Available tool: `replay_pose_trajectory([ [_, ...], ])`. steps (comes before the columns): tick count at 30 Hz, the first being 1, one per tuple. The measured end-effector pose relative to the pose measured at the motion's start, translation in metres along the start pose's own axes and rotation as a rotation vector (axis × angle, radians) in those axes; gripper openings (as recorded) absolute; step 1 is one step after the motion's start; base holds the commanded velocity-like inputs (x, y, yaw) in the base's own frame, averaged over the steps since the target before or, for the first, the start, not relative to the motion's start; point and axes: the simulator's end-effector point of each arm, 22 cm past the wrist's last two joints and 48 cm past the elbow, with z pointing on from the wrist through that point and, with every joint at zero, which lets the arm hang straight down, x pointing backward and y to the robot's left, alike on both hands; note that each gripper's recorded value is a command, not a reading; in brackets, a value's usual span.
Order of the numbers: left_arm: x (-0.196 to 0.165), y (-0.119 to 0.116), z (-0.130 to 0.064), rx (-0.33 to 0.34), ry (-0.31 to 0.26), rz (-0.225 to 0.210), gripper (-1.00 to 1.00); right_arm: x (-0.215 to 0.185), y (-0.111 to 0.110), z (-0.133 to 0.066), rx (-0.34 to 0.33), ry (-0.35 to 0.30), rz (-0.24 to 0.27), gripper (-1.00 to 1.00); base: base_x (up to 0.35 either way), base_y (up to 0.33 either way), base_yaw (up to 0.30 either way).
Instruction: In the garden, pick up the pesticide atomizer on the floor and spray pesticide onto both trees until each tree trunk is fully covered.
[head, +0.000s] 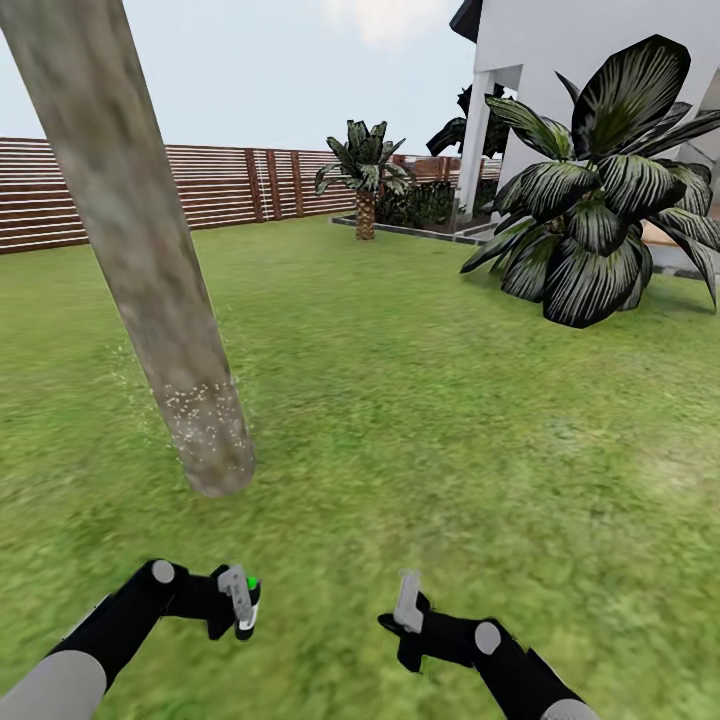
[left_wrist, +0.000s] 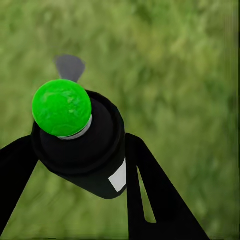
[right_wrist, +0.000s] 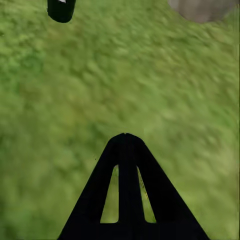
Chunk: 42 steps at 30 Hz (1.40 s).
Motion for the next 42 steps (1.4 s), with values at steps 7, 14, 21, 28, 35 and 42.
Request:
replay_pose_trajectory([
  [7, -0.009, -0.020, 0.018, 0.033, 0.047, 0.066, -1.00, -0.025, 0.023, 0.014, -0.078, -0.035, -0.020, -1.00, 0.000, 0.000, 0.000],
  [14, -0.021, -0.044, 0.039, 0.071, 0.096, 0.149, -1.00, -0.026, 0.025, 0.014, -0.088, -0.038, -0.020, -1.00, 0.000, 0.000, 0.000],
  [21, -0.019, -0.048, 0.041, 0.078, 0.110, 0.162, -1.00, -0.028, 0.025, 0.015, -0.087, -0.042, -0.020, -1.00, 0.000, 0.000, 0.000],
  [28, -0.031, -0.068, 0.054, 0.113, 0.133, 0.229, -1.00, -0.034, 0.019, 0.014, -0.075, -0.051, -0.033, -1.00, 0.000, 0.000, 0.000],
  [35, -0.046, -0.081, 0.063, 0.131, 0.111, 0.238, -1.00, -0.035, 0.018, 0.014, -0.073, -0.054, -0.037, -1.00, 0.000, 0.000, 0.000],
  [42, -0.067, -0.099, 0.075, 0.151, 0.108, 0.278, -1.00, -0.035, 0.018, 0.014, -0.073, -0.054, -0.037, -1.00, 0.000, 0.000, 0.000],
])
